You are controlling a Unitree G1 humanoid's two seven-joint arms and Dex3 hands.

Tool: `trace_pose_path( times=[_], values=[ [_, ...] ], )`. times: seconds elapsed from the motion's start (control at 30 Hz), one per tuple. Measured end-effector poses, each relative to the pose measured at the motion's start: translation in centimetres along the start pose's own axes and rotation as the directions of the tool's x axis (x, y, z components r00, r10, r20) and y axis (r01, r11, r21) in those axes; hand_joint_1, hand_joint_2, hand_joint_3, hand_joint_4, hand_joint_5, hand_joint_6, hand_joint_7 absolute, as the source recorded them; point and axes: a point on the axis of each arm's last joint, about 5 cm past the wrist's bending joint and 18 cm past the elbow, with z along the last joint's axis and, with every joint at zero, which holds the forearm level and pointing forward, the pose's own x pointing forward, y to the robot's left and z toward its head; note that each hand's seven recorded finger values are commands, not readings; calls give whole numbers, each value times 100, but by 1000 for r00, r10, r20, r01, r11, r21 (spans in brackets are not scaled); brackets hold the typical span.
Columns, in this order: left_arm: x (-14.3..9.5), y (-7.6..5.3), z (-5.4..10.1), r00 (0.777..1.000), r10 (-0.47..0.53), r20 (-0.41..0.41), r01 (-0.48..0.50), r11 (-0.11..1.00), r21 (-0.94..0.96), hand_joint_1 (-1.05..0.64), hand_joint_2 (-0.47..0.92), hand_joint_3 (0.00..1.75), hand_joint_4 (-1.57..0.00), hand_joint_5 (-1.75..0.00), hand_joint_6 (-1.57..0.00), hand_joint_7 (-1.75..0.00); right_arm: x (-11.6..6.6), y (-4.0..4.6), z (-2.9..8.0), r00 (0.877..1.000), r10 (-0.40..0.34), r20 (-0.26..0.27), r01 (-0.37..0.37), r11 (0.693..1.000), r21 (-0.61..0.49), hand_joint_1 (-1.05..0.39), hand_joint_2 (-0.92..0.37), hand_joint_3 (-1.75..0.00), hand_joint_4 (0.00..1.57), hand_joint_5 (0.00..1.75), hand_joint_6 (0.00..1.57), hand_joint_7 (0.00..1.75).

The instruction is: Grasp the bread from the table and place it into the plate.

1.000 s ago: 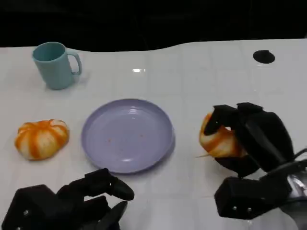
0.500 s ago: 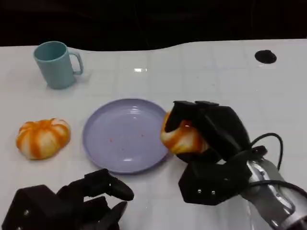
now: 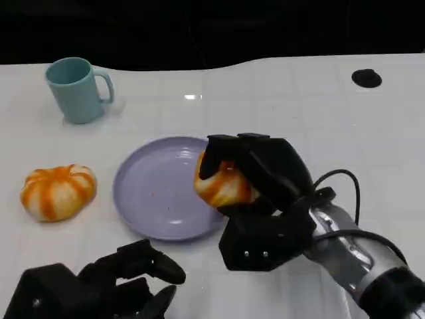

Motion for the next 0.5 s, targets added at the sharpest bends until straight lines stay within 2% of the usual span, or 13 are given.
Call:
trace_pose_path(
  times=[0.2, 0.37, 0.43, 0.5],
  values=[
    [-3, -14, 3, 1000, 0, -2, 0, 1000, 16, -22, 77, 72, -66, -175, -61, -134, 123, 122, 63, 1000, 20, -7, -20, 1000, 13, -15, -35, -124, 96, 175, 69, 170],
    [-1, -25, 1, 1000, 6, -2, -6, 1000, 7, -23, 76, 72, -67, -175, -60, -134, 189, 184, 98, 999, 26, -25, -25, 999, 32, -13, -37, -120, 91, 175, 74, 152],
    [-1, -26, 0, 1000, 6, -3, -6, 1000, 6, -23, 76, 72, -67, -175, -60, -134, 190, 207, 92, 998, 38, -40, -37, 999, 38, -14, -41, -115, 89, 175, 75, 141],
    [-1, -26, 0, 1000, 6, -4, -6, 1000, 6, -22, 76, 72, -68, -175, -60, -133, 198, 215, 92, 997, 47, -59, -44, 997, 60, -16, -49, -102, 75, 170, 77, 111]
  ],
)
